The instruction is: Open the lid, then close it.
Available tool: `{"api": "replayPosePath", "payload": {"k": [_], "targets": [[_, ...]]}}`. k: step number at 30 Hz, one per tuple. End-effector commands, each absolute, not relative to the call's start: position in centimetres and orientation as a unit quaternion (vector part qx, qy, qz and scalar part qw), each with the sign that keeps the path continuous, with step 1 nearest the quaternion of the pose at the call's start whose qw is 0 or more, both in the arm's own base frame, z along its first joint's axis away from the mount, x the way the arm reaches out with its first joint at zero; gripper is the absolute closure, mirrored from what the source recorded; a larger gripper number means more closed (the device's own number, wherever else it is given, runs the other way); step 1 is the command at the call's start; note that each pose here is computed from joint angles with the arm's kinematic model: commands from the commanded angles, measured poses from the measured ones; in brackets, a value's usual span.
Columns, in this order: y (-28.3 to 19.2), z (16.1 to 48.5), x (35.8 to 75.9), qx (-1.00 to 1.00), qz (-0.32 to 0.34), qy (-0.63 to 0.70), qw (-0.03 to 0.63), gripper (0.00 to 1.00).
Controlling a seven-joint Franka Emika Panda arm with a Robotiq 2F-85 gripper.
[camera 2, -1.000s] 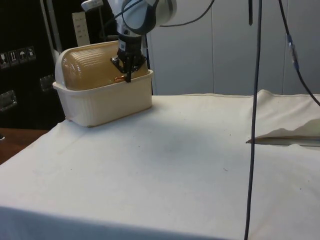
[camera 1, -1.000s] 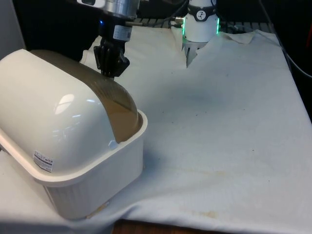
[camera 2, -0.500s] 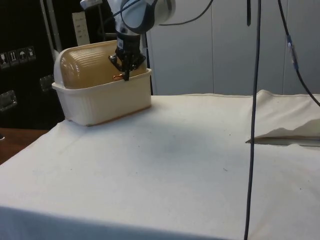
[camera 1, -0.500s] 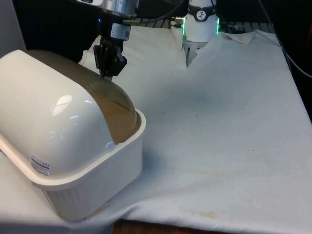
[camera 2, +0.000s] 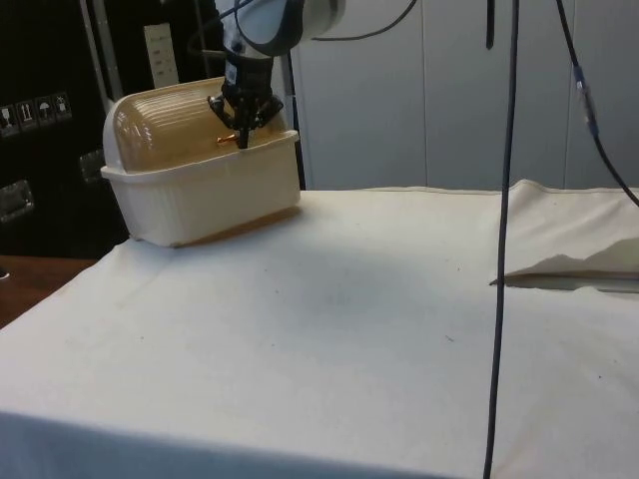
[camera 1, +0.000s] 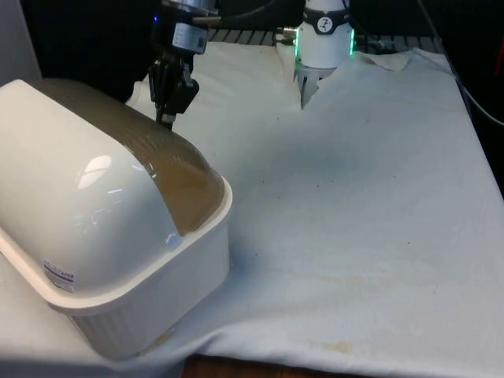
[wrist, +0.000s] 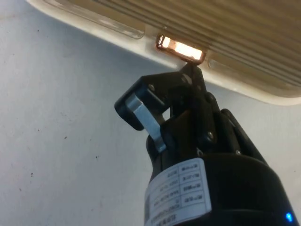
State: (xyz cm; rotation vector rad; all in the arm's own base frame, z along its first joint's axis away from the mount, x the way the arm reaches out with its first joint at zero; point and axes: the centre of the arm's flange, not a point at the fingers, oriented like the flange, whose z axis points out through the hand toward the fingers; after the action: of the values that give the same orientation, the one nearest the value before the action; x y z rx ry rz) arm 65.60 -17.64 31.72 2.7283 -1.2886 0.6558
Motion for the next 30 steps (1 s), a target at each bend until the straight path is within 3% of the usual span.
{"api": "replayPosePath", "payload": {"k": [1,30], "targets": [[-17.6,31.9,65.7,0.882,0.214,-0.419,0.026,1.0],[-17.9,37.0,66.9,0.843,0.261,-0.471,-0.002,1.0]]}}
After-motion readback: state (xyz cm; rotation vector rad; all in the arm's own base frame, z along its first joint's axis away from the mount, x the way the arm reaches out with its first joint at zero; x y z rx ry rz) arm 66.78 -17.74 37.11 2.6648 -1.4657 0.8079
